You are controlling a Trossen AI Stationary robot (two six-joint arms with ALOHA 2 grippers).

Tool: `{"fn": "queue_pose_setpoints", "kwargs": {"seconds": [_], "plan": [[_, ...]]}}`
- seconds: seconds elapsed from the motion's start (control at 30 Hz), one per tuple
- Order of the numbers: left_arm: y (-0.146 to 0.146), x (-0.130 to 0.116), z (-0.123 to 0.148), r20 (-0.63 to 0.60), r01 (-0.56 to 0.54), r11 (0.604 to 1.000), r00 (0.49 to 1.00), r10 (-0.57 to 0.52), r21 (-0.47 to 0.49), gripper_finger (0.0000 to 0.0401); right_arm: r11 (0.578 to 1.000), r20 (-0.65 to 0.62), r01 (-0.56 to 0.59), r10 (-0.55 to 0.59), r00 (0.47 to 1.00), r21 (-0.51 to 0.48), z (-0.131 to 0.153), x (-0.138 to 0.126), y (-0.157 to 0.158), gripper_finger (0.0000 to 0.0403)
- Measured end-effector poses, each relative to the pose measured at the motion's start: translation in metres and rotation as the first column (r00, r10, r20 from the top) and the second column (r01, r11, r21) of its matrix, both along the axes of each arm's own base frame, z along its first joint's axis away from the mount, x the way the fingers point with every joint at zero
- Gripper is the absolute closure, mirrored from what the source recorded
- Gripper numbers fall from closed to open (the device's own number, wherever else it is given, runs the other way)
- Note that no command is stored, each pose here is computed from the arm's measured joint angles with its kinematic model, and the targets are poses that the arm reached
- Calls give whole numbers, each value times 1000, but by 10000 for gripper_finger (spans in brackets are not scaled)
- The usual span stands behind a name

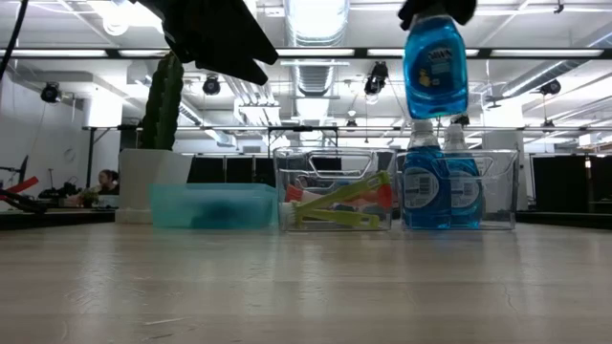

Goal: Pick & Place Kitchen Sink Supplies
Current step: Put the blue dishwashing liquid bottle into the right transparent bin

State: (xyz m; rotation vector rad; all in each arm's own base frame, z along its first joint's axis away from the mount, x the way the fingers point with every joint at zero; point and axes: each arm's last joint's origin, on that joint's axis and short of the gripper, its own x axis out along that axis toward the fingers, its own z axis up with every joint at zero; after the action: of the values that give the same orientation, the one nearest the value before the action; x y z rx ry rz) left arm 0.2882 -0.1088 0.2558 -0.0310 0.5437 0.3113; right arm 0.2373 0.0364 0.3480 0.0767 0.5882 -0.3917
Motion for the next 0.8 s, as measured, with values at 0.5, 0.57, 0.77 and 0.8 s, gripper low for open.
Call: {"fn": "queue_pose_setpoints", "kwargs": {"seconds": [0.5,0.57,0.77,0.8], "plan": [[0,0,0,5,0,1000,1000,0,-2,71,977,135,213,-213,968,11,-21,-69,-19,280],[0,0,0,5,0,1000,1000,0,-2,71,967,154,254,-253,955,16,-23,-73,-21,280],[0,0,0,7,0,1000,1000,0,-2,71,942,159,336,-332,930,2,-34,-74,-26,280],[0,1,0,7,0,1000,1000,0,-3,71,936,155,352,-348,924,5,-37,-74,-27,280]]}}
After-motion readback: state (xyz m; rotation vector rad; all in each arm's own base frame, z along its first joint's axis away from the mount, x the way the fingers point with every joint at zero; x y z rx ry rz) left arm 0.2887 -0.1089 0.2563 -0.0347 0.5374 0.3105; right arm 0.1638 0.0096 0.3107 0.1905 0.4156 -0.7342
